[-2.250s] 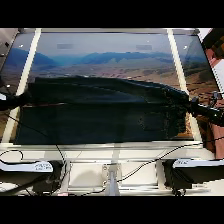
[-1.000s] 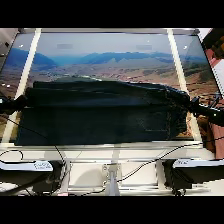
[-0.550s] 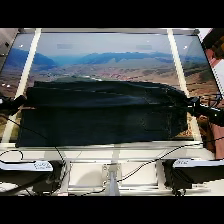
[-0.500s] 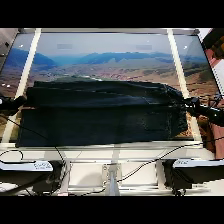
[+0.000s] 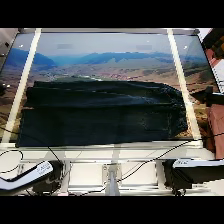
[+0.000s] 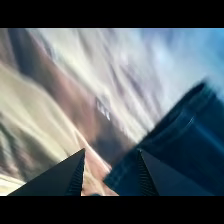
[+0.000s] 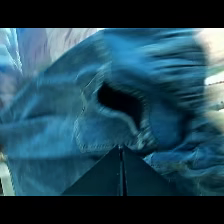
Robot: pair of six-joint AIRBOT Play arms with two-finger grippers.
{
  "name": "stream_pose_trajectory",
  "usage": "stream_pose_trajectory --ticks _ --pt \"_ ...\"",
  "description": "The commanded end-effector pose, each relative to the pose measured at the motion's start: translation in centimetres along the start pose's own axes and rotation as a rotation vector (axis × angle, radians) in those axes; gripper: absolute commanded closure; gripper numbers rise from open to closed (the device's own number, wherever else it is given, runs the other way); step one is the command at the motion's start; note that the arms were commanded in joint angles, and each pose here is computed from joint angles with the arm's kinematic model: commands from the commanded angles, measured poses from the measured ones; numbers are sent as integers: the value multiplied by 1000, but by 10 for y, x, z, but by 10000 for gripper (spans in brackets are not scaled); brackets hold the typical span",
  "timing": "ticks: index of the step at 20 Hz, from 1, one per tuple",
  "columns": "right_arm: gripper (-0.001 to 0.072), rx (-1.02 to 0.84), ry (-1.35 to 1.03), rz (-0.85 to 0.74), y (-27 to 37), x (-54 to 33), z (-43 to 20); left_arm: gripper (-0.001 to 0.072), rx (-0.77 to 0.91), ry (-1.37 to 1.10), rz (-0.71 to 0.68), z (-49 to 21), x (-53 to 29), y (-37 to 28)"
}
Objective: Fold the clothes and pants, and hang the long-sleeved shirts on hangers.
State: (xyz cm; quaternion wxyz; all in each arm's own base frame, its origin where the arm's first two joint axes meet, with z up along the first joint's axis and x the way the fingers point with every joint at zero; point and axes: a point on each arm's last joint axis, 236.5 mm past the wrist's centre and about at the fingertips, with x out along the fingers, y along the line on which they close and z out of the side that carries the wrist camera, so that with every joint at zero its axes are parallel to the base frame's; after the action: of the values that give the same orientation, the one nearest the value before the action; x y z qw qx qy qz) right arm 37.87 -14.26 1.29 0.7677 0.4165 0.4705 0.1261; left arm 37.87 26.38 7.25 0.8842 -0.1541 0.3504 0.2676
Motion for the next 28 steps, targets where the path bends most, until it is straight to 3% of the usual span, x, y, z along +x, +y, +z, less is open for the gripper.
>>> stream_pose_trajectory --ticks 1,3,5,8,11,16,21,22,23,24,28 --pt "675 33 81 -102 10 -33 2 364 86 -134 63 35 -66 9" --pt "676 62 91 -176 7 -47 0 371 88 -135 62 32 -93 7" --pt "677 -4 15 -302 8 -71 7 691 106 -142 88 31 -114 13" --pt "677 -165 -254 -550 37 -142 32 693 155 -152 148 28 -143 29" --pt "677 -183 -372 -609 73 -176 8 694 161 -90 153 -8 -136 33" --pt "677 -61 -272 -680 33 -139 -94 693 183 78 130 -110 -88 37" --pt "670 88 -94 -674 -25 -72 -201 693 131 69 82 -125 -72 27" --pt "598 113 -62 -659 -31 -61 -214 693 128 60 80 -123 -72 26" --pt "400 152 -34 -648 -37 -52 -226 693 128 60 80 -123 -72 26" --pt "270 196 -17 -643 -43 -45 -235 693 128 60 80 -123 -72 26" --pt "269 261 14 -631 -56 -33 -242 692 90 56 46 -124 -71 18"
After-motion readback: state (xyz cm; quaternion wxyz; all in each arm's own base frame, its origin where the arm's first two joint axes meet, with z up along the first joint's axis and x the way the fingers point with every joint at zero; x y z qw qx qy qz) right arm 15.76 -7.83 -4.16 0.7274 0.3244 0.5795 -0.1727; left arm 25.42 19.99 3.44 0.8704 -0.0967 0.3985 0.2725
